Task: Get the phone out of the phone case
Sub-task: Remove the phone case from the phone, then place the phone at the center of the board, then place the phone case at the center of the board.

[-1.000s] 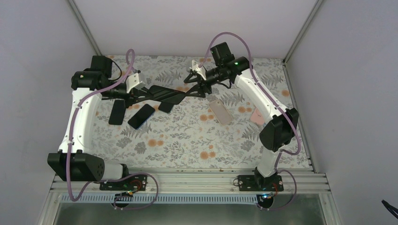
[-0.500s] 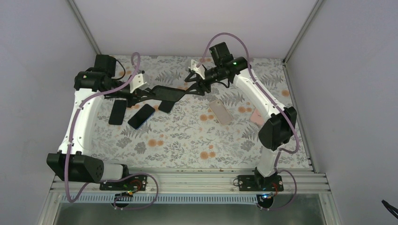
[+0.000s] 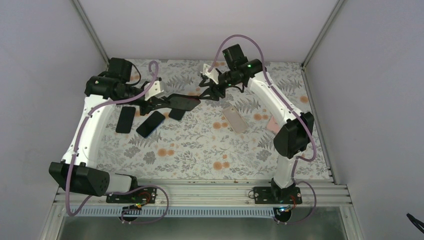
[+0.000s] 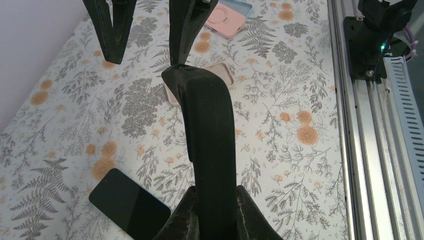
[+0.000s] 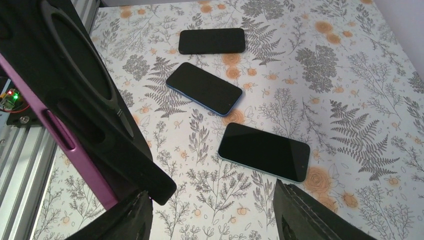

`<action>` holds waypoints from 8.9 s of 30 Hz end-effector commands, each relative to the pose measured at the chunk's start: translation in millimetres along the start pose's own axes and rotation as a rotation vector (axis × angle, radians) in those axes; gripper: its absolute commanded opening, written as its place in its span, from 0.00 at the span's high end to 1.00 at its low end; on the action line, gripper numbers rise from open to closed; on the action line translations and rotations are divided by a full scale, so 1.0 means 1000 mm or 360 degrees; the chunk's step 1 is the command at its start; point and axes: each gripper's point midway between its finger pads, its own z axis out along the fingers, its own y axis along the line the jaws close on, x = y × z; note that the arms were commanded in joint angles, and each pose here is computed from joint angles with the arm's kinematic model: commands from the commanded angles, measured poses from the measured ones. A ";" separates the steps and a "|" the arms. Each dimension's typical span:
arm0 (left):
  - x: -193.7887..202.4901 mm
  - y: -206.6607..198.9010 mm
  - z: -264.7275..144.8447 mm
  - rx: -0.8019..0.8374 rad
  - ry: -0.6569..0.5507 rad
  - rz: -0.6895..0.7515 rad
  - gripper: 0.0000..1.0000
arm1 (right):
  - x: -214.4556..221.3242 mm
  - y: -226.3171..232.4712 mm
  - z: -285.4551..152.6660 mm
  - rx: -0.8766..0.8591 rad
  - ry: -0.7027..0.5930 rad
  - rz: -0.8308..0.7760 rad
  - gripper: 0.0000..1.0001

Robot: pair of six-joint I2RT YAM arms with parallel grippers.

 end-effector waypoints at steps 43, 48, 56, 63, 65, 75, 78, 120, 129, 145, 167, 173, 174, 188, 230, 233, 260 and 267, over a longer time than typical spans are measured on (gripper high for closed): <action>-0.082 0.099 -0.003 -0.0886 -0.0351 0.0358 0.78 | -0.115 0.161 0.036 -0.0965 -0.0366 0.0022 0.97; -0.093 0.091 -0.034 -0.1061 -0.0311 0.0473 0.28 | -0.126 0.105 0.006 -0.0680 -0.0457 0.0090 0.97; -0.119 0.090 -0.081 -0.1366 -0.0402 0.0518 0.00 | -0.143 0.009 -0.038 -0.0081 -0.0566 0.0259 0.97; -0.138 0.094 -0.080 -0.1447 -0.0536 0.0471 0.00 | -0.153 -0.058 -0.056 0.0417 -0.0671 0.0422 0.97; -0.140 0.099 -0.070 -0.1470 -0.0533 0.0464 0.00 | -0.160 -0.071 -0.065 0.0527 -0.0730 0.0431 0.97; -0.143 0.140 -0.044 -0.1658 -0.0570 0.0400 0.00 | -0.189 -0.097 -0.085 0.0726 -0.0914 0.0456 0.97; -0.141 0.145 -0.036 -0.1648 -0.0569 0.0387 0.00 | -0.190 -0.099 -0.085 0.0747 -0.0919 0.0457 0.97; -0.118 0.184 -0.016 -0.1953 -0.0431 0.0358 0.13 | -0.217 -0.063 -0.094 0.0601 -0.1009 0.0440 0.97; -0.115 0.183 -0.074 -0.2487 -0.0524 0.0355 0.28 | -0.213 -0.060 -0.086 0.0587 -0.0983 0.0457 0.97; -0.149 0.132 -0.127 -0.3015 -0.0924 0.0666 0.42 | -0.191 -0.048 -0.017 0.0375 -0.0839 0.0551 0.97; -0.152 0.143 -0.095 -0.3031 -0.0786 0.0858 0.70 | -0.171 -0.020 0.032 0.0138 -0.0702 0.0600 0.97; -0.151 0.150 -0.094 -0.3008 -0.0752 0.0843 0.85 | -0.173 -0.019 0.025 0.0177 -0.0703 0.0564 0.97; -0.151 0.151 -0.095 -0.3007 -0.0743 0.0841 0.86 | -0.173 -0.021 0.023 0.0197 -0.0703 0.0559 0.97; -0.143 0.160 -0.104 -0.2917 -0.0688 0.0757 0.98 | -0.170 -0.034 0.003 0.0419 -0.0674 0.0462 0.97; 0.260 0.074 -0.200 -0.2400 0.1464 0.0406 0.98 | 0.240 -0.166 -0.200 0.0888 0.0208 0.1327 0.97; 0.283 0.067 -0.185 -0.2349 0.1491 0.0377 0.98 | 0.263 -0.175 -0.186 0.0810 0.0206 0.1411 0.97; 0.378 0.027 -0.127 -0.1791 0.1813 0.0226 0.20 | 0.322 -0.208 -0.133 0.0656 0.0235 0.1639 0.84; 0.338 0.024 -0.118 -0.1603 0.1572 0.0260 0.00 | 0.311 -0.199 -0.143 0.0691 0.0249 0.1609 0.43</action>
